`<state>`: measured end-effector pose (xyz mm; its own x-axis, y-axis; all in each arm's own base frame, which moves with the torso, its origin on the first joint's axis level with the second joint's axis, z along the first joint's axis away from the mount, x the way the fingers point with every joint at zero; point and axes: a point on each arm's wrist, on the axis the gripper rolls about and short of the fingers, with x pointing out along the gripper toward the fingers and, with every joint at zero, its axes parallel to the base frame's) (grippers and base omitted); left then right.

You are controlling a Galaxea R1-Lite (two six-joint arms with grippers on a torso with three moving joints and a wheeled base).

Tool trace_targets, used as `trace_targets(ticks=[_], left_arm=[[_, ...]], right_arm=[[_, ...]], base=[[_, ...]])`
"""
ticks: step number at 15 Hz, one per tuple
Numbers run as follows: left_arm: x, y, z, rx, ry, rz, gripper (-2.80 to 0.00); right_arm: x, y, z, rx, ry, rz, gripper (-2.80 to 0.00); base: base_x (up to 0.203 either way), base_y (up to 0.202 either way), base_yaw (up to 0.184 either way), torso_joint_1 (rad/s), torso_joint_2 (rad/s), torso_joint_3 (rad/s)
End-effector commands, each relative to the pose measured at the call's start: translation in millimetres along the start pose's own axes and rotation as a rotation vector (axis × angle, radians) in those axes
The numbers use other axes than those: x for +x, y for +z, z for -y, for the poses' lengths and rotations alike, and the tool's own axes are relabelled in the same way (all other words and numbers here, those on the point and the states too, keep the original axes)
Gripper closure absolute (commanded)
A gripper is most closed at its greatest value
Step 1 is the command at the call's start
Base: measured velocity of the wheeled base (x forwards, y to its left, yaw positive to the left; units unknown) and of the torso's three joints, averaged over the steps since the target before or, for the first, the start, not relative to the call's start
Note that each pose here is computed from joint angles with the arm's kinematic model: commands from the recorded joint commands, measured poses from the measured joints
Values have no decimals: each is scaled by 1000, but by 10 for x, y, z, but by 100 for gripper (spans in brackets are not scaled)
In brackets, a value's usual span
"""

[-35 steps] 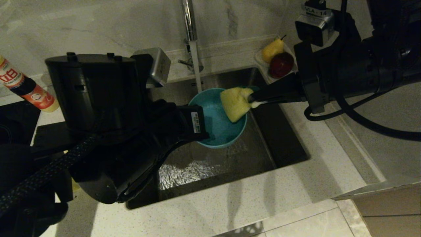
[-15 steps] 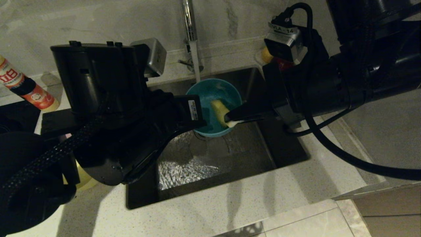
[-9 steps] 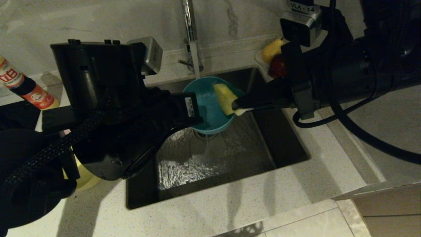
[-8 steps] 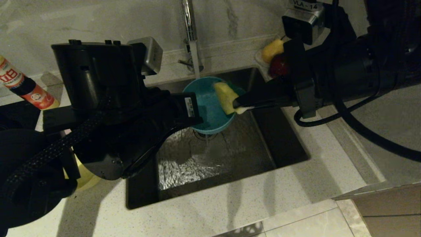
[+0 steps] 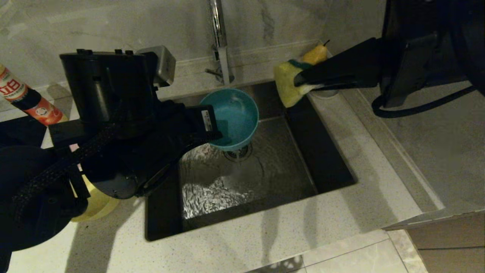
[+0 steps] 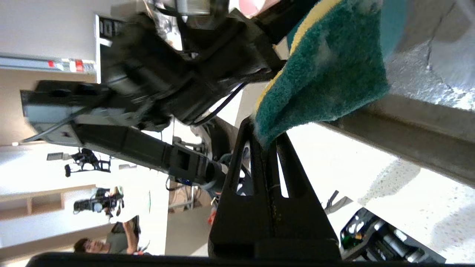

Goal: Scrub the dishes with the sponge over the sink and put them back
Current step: Wipe the bowl, then rinse the bowl

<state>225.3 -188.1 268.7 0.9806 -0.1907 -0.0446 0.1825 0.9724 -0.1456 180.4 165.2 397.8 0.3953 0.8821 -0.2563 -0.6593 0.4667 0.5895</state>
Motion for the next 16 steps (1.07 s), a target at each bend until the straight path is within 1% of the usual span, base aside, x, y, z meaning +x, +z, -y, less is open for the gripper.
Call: trace_targets(ticks=[1, 5, 7, 9, 10, 12, 14, 16], left_arm=[[81, -66, -100, -7, 46, -17, 0], [305, -222, -192, -10, 108, -63, 0], [471, -288, -240, -23, 145, -79, 0], [644, -357, -290, -20, 178, -103, 0], [746, -350, -297, -29, 192, -103, 0], [909, -305, -278, -60, 206, -113, 0], [1071, -270, -221, -95, 203, -126, 0], [1222, -251, -162, -116, 197, -118, 0]], right_arm=[[-226, 4, -65, -6, 5, 42, 0], [-415, -85, -10, 9, -34, 56, 0], [-497, -163, 4, 13, -45, 52, 0], [-560, -244, 16, 20, -52, 44, 0], [-589, -289, 35, 26, -61, 38, 0], [-639, -389, 71, 36, -76, 22, 0], [-659, -479, 110, 48, -88, 1, 0], [-684, -526, 120, 45, -85, 6, 0]], base=[[0, 0, 0, 0, 0, 0], [0, 0, 0, 0, 0, 0], [0, 0, 0, 0, 0, 0], [0, 0, 0, 0, 0, 0], [0, 0, 0, 0, 0, 0], [0, 0, 0, 0, 0, 0], [0, 0, 0, 0, 0, 0], [0, 0, 0, 0, 0, 0]])
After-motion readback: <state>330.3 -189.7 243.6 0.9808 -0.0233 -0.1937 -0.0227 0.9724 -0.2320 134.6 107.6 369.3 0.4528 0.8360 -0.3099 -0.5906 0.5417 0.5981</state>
